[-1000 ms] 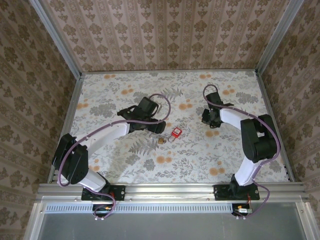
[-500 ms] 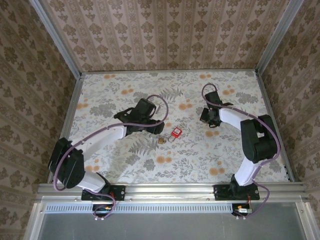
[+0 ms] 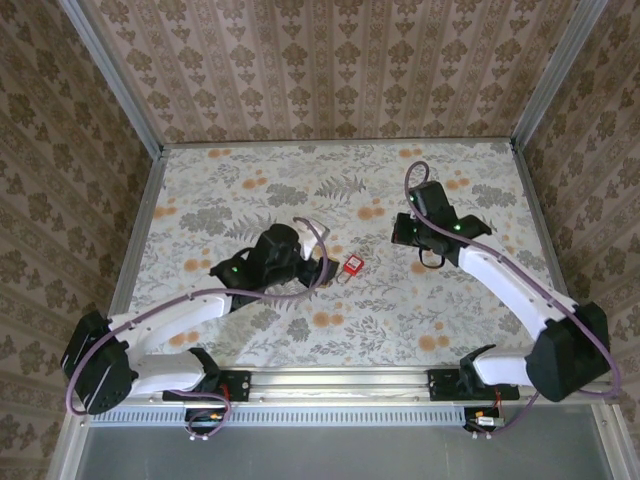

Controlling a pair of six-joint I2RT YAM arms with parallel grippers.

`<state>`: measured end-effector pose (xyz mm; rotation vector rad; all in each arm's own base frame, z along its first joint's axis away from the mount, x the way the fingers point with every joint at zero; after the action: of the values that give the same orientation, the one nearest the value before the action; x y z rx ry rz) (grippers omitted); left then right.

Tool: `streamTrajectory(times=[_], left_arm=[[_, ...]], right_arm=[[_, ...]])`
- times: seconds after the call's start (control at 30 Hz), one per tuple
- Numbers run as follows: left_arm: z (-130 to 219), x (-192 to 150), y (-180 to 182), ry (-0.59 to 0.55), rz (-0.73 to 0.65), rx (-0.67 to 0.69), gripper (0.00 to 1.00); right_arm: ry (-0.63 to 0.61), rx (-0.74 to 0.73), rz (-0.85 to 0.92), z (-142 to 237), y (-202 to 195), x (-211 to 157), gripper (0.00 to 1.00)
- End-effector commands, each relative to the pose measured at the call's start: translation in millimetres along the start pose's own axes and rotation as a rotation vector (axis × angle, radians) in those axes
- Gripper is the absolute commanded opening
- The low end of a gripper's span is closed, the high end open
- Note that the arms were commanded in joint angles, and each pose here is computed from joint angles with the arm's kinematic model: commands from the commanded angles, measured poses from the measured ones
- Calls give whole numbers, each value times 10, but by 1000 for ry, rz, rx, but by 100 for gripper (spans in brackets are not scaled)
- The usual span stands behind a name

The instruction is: Unlock with the key

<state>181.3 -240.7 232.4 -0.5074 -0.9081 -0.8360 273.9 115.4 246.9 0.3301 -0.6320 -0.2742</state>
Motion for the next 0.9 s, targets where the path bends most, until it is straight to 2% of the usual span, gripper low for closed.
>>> streamTrajectory(times=[0.0,0.13,0.27,0.37,0.5,0.87], left_arm=[[-13,81,-195,-118,-90,-88,69],[-73,87,-375,-184,-155,-116,70],[11,90,-535,-263,-234,-62,70],[56,26,-542,-332,-224,-14,68],[74,-34,-509,-335,-202,7,68],[99,-67,-664,-399,-313,-179,71]], right_arm=[[28,35,39,288,65,-139,0],[26,106,78,555,226,-258,0],[18,157,120,767,358,-354,0],[10,194,144,893,434,-402,0],[10,237,163,975,521,-447,0],[21,340,155,1139,710,-473,0]])
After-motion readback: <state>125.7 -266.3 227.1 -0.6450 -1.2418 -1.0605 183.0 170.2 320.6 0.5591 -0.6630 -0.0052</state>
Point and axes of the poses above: each hand's point on the last joint's axis, 136 mm out from that joint toward the fingers, its own z axis back along the fingers, its own y axis along the line the jaws close on, x = y × z, the point moved 9 cm from there along z, back along the fingers, and after that the axes turned 8 degrees about -z, right-handed, at the moved point
